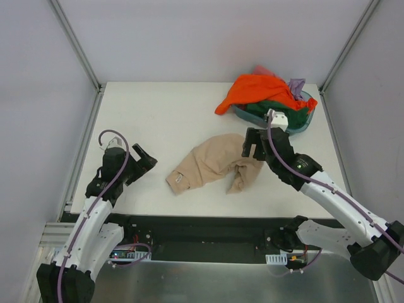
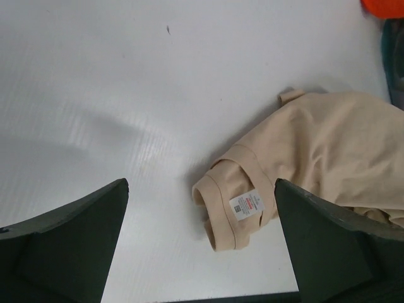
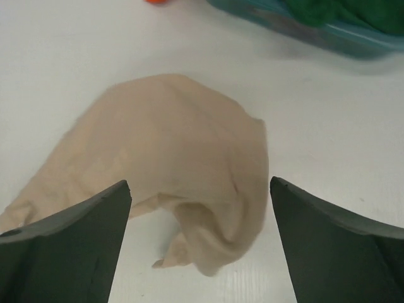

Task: Fold and stack the t-shirts
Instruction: Move the tshirt to the center of the board

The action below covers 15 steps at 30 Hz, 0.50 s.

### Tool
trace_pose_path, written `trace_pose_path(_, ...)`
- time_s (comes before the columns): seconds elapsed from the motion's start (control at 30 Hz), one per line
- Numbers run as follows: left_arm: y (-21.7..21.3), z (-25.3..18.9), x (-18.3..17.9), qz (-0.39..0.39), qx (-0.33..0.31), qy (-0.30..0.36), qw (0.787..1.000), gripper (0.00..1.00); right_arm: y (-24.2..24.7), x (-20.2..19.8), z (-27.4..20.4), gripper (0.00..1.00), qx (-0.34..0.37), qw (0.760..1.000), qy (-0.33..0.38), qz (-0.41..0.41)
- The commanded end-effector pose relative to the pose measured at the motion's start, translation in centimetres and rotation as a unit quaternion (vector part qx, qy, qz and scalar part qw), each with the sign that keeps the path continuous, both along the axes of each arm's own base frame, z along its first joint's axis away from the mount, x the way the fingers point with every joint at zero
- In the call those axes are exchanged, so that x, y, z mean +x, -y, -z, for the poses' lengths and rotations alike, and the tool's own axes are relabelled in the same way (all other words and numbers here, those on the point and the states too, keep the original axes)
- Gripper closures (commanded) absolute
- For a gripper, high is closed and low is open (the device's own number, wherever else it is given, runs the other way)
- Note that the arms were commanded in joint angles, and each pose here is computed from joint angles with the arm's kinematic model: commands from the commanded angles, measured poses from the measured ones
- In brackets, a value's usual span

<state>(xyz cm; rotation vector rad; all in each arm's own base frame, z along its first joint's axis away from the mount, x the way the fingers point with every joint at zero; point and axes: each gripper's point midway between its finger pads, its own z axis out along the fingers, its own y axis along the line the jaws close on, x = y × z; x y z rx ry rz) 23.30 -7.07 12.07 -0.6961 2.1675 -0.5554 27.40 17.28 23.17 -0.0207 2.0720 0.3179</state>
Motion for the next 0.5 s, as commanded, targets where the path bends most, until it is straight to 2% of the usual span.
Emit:
trace_pose_path(0.0, 2.0, -0.2, 0.4, 0.04, -0.037, -0.037, 0.998, 0.01, 7.3, -0.4, 1.1, 0.04, -0.05, 0.988, 0.0, 0.147)
trace_pose_path(0.1, 4.0, 0.8, 0.6, 0.083, -0.072, -0.069, 0.992, 0.02, 8.2, -1.7, 3.0, 0.04, -0.071, 0.987, -0.027, 0.144)
trace_pose_path(0.23, 7.0, 2.3, 0.4, 0.147, -0.112, -0.105, 0.977, 0.12, 8.7, -3.4, 6.1, 0.04, -0.078, 0.987, -0.055, 0.133)
trace_pose_path(0.4, 9.2, 4.3, 0.4, 0.18, -0.103, -0.141, 0.968, 0.26, 9.4, -4.9, 9.2, 0.04, -0.083, 0.987, -0.07, 0.12)
trace_pose_path(0.47, 10.1, 4.7, 0.7, 0.193, -0.094, -0.15, 0.965, 0.41, 9.6, -5.4, 10.0, 0.04, -0.084, 0.987, -0.072, 0.112)
